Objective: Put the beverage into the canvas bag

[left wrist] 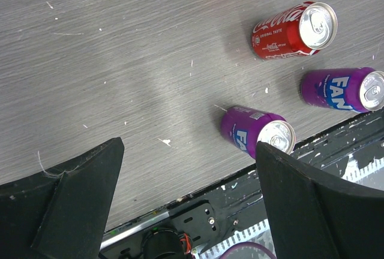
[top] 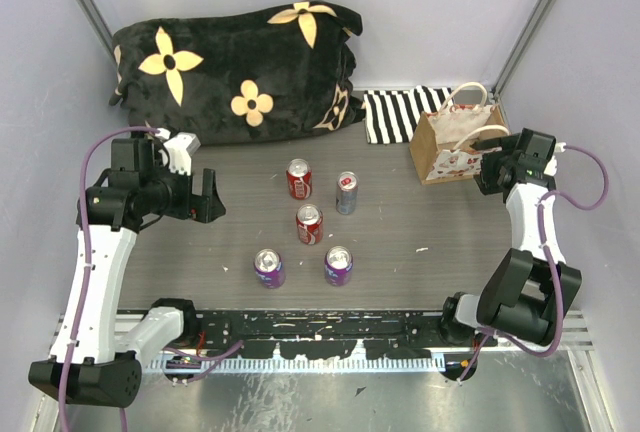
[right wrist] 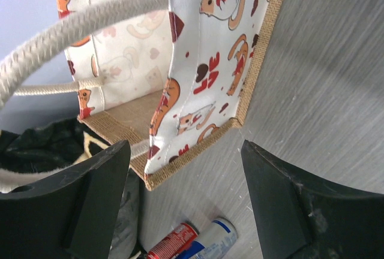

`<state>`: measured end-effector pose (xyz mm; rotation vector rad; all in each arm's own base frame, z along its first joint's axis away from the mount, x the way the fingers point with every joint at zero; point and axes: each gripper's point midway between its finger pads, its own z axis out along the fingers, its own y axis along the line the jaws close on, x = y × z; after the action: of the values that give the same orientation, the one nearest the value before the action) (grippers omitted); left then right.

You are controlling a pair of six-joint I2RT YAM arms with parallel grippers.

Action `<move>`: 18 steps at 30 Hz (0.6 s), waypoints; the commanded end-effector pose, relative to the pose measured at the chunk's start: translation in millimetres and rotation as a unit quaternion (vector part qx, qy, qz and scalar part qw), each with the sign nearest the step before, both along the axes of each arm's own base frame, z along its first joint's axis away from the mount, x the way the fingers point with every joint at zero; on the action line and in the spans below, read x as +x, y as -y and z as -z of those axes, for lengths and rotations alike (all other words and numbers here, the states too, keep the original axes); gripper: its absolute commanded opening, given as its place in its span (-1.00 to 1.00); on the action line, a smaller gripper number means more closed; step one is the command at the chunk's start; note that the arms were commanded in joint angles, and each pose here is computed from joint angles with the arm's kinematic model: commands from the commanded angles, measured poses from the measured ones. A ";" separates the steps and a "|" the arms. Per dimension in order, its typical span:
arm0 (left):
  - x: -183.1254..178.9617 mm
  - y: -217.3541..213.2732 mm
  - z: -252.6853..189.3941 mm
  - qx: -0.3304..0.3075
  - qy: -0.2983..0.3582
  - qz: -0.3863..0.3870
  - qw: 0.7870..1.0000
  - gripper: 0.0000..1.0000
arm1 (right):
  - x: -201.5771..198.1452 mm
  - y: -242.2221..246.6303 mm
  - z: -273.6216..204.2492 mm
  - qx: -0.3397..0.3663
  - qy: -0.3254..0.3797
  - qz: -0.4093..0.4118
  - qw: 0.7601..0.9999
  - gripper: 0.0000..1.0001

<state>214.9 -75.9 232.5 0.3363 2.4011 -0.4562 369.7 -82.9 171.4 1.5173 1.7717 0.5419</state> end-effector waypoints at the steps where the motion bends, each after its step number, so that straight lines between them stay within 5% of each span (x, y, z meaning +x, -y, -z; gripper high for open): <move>1: 6.3 4.7 1.4 -0.014 0.004 0.005 1.000 0.96 | 24.0 12.3 -18.1 -0.005 0.048 0.017 0.999 0.59; 12: 11.8 9.1 11.5 -0.026 -0.013 0.005 1.000 0.96 | 51.2 29.2 8.7 -0.016 0.036 0.026 0.999 0.51; 15: 13.5 9.7 12.2 -0.027 -0.016 0.006 1.000 0.96 | 53.3 26.2 10.2 -0.017 0.035 0.010 0.999 0.23; 18: 15.8 10.8 8.5 -0.029 -0.013 0.008 0.999 0.96 | 49.7 22.7 6.1 -0.026 0.031 -0.007 0.999 -0.35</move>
<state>226.1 -82.6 220.0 0.3223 2.4320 -0.5097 404.6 -99.1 127.1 1.5669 1.7789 0.5276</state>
